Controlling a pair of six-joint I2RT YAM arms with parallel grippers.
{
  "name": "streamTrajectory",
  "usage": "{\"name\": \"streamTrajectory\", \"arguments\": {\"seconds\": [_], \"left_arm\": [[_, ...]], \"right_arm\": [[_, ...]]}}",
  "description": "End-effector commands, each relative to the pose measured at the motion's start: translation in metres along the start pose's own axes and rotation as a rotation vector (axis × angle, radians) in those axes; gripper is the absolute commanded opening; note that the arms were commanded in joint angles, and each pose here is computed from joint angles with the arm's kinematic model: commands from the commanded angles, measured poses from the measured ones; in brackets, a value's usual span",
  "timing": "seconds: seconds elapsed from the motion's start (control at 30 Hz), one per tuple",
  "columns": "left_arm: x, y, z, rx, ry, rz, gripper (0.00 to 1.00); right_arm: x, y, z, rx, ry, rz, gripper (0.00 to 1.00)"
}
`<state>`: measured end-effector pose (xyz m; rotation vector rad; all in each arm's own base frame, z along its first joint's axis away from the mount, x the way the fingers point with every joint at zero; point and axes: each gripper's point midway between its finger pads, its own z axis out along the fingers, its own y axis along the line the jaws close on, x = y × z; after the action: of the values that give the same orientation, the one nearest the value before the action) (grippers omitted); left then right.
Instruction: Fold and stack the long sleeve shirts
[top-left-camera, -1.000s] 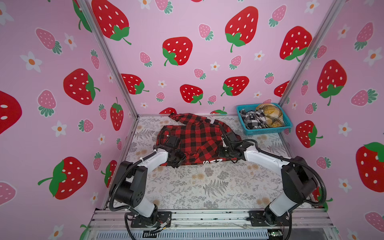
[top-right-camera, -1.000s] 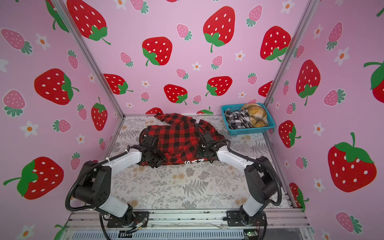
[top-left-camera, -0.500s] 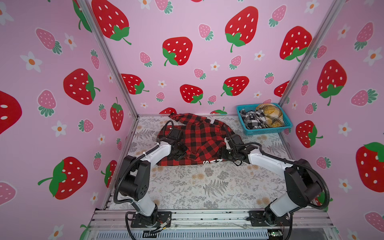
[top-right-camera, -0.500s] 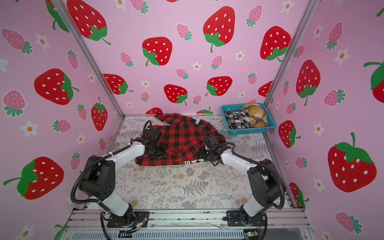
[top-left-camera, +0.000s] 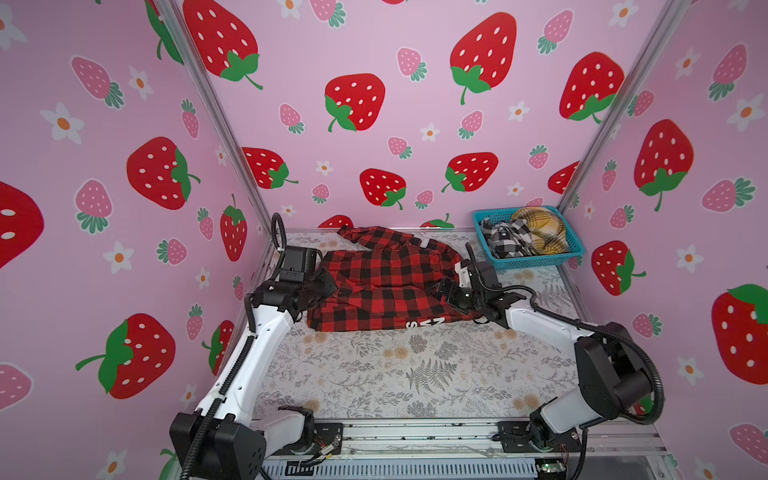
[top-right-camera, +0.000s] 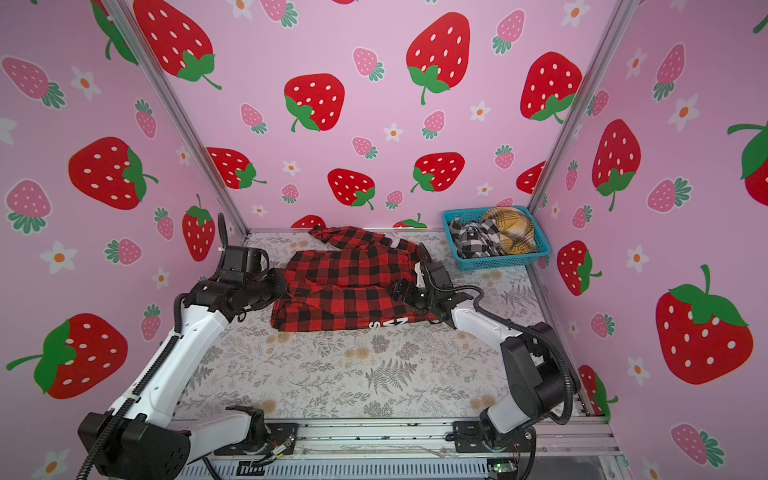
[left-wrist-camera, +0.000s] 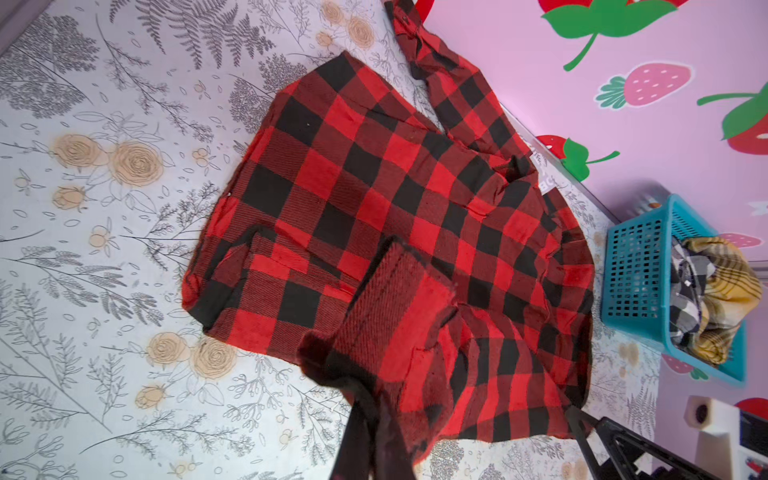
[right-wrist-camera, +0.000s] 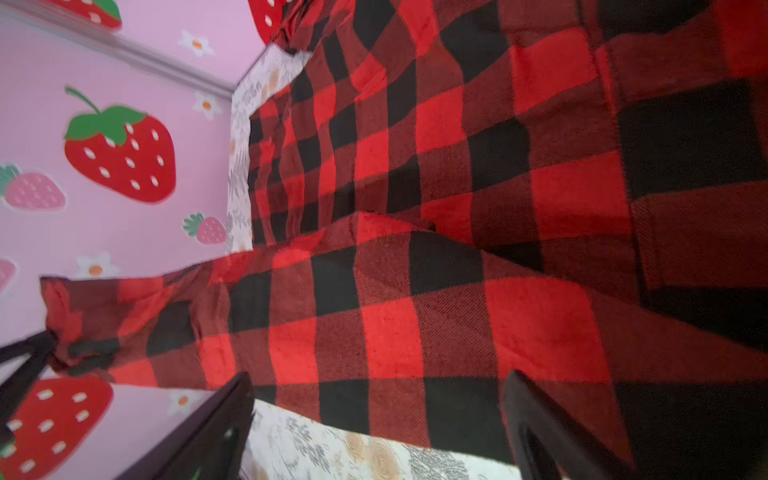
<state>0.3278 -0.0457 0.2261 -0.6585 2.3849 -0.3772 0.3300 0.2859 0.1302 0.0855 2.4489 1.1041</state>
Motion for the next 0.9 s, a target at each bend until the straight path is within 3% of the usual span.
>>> {"name": "streamTrajectory", "arguments": {"seconds": [0.0, 0.1, 0.5, 0.73, 0.87], "left_arm": [[0.011, 0.021, 0.007, -0.051, 0.053, 0.0, 0.0], [0.007, 0.014, 0.009, -0.022, 0.054, -0.01, 0.0], [-0.001, 0.002, 0.012, 0.016, 0.057, -0.018, 0.0], [-0.007, 0.002, 0.005, 0.01, 0.041, -0.01, 0.0], [-0.009, 0.002, 0.007, 0.003, 0.043, -0.01, 0.0]], "right_arm": [[0.009, -0.003, 0.002, -0.014, 0.019, 0.065, 0.99], [0.019, -0.026, -0.005, 0.085, 0.031, 0.077, 0.99], [0.03, -0.055, -0.034, 0.173, 0.017, 0.09, 0.98], [0.017, -0.071, -0.015, 0.167, 0.034, 0.156, 0.87], [0.005, -0.075, -0.008, 0.157, 0.027, 0.193, 0.85]]}}
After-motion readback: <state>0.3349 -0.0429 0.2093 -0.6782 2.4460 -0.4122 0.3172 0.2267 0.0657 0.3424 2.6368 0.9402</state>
